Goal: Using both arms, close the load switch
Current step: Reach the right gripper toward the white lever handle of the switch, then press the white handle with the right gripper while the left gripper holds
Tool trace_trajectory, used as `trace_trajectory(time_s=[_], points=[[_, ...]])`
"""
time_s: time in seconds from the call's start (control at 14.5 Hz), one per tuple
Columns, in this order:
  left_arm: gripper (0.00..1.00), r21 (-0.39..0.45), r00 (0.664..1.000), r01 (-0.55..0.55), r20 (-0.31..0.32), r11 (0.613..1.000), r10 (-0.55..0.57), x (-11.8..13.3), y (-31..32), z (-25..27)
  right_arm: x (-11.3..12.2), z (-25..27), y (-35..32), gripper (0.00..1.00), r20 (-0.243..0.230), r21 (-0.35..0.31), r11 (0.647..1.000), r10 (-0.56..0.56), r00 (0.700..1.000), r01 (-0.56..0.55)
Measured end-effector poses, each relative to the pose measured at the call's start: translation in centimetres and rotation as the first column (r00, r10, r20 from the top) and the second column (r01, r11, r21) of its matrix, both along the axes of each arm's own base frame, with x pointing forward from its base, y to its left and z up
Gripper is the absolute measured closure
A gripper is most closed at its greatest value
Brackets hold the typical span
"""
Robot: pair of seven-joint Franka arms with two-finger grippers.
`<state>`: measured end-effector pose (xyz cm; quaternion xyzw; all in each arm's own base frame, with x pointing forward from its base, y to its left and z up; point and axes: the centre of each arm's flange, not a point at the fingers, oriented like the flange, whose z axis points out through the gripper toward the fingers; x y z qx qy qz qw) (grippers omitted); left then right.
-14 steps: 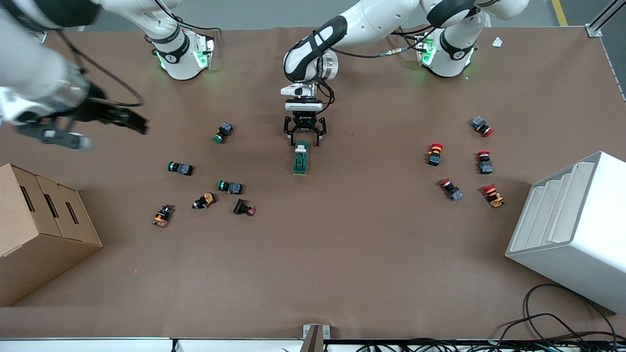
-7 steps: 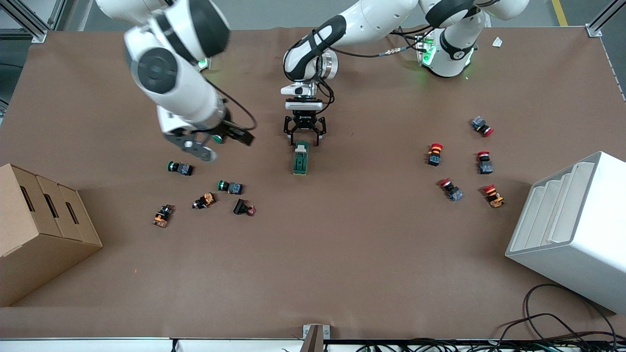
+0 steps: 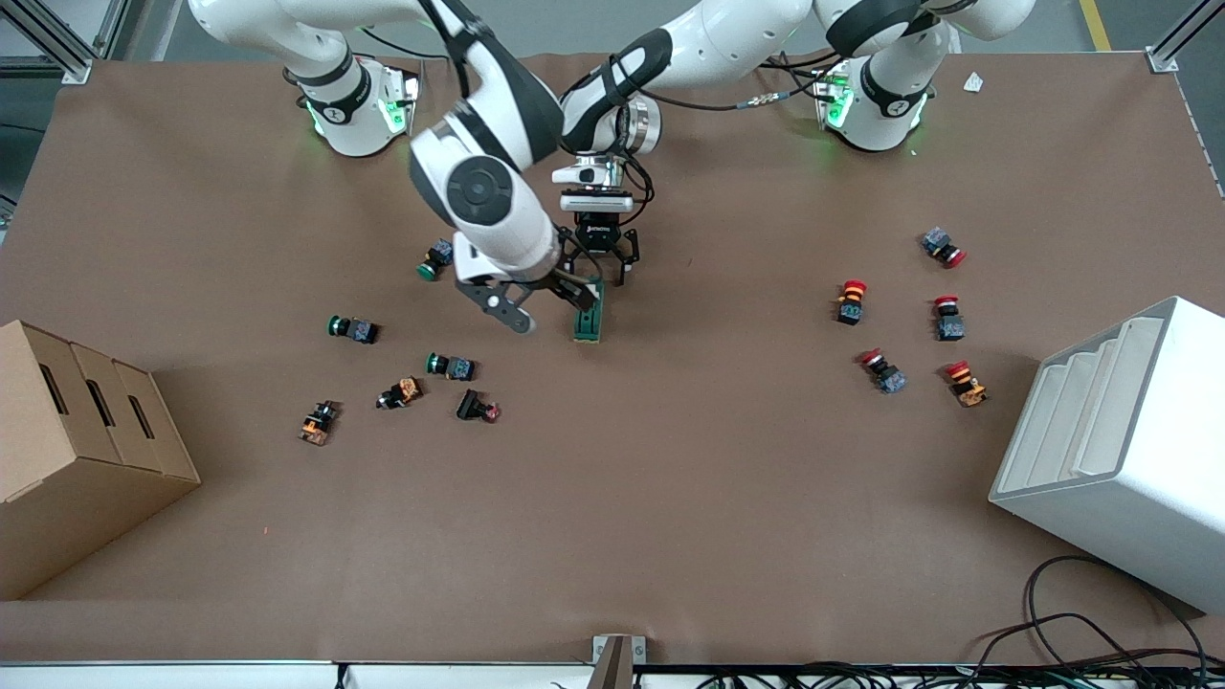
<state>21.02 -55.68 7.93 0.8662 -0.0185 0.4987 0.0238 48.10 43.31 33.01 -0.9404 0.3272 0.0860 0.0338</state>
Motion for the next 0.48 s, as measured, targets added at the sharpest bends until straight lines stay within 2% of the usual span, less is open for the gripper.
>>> trace_trajectory(time_s=[0.48], points=[[0.00,0.001,0.998,-0.011,0.068,1.000,0.011,-0.6,-0.2,-1.0,-2.1,-7.9,3.3,0.00,-0.021,-0.017,1.000,-0.008,1.000,0.008]])
